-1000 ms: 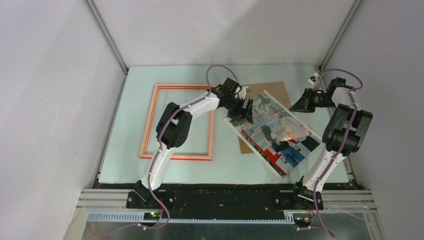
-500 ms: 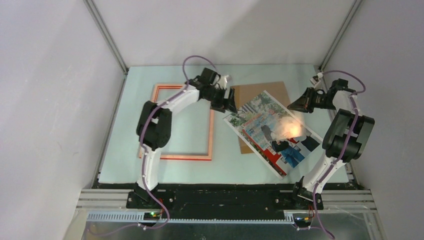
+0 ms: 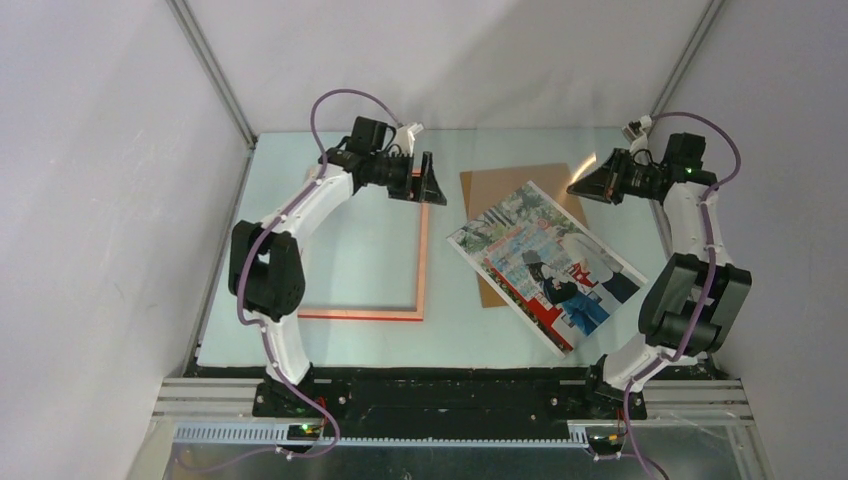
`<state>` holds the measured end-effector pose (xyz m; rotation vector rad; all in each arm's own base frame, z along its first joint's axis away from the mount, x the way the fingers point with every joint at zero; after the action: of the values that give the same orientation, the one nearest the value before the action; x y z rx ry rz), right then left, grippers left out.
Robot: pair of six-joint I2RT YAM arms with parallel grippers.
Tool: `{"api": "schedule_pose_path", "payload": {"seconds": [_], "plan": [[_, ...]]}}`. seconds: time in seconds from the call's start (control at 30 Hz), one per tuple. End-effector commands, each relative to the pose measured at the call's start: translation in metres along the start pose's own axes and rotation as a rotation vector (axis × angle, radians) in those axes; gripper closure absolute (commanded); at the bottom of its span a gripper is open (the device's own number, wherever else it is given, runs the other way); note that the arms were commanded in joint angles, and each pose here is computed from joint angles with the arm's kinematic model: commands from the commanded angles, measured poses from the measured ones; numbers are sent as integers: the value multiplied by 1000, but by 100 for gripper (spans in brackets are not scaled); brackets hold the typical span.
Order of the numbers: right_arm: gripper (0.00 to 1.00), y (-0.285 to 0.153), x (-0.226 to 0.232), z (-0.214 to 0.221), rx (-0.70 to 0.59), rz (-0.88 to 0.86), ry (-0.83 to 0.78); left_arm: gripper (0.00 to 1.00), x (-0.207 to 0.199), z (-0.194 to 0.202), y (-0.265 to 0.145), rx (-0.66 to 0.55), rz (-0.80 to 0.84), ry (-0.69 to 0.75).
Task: Put the photo into the frame
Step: Pick up the photo frame item at the center of the board.
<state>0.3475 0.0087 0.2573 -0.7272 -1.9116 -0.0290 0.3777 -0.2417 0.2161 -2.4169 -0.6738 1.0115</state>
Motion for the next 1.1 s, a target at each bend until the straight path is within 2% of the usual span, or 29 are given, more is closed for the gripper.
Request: {"api": "schedule_pose_path", "payload": {"seconds": [0.0, 0.27, 0.5, 0.77, 1.07], "plan": [[100, 2, 51, -4, -7, -119, -69, 11, -4, -8, -29, -61, -5, 43], [100, 26, 106, 2, 13, -221, -147, 11, 9, -4, -74, -128, -20, 2], [100, 54, 147, 6, 34, -317, -200, 10, 5, 2, -112, -191, -2, 29], [100, 71, 186, 16, 62, -436, -253, 9, -2, -1, -128, -240, 84, 50], [100, 77, 197, 28, 82, -475, -269, 8, -6, -13, -128, -279, 187, 40]]}}
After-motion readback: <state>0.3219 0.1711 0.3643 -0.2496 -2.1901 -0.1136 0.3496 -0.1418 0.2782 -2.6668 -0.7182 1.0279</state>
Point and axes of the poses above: each gripper's point midway between its finger pads, its own y axis out along the fingers, its own x axis along the line the jaws close on, z = x × y, the point moved 5 cm from there along -y, back along the fingers, and after that the axes turned 5 degrees about y, right-handed, at the moved point
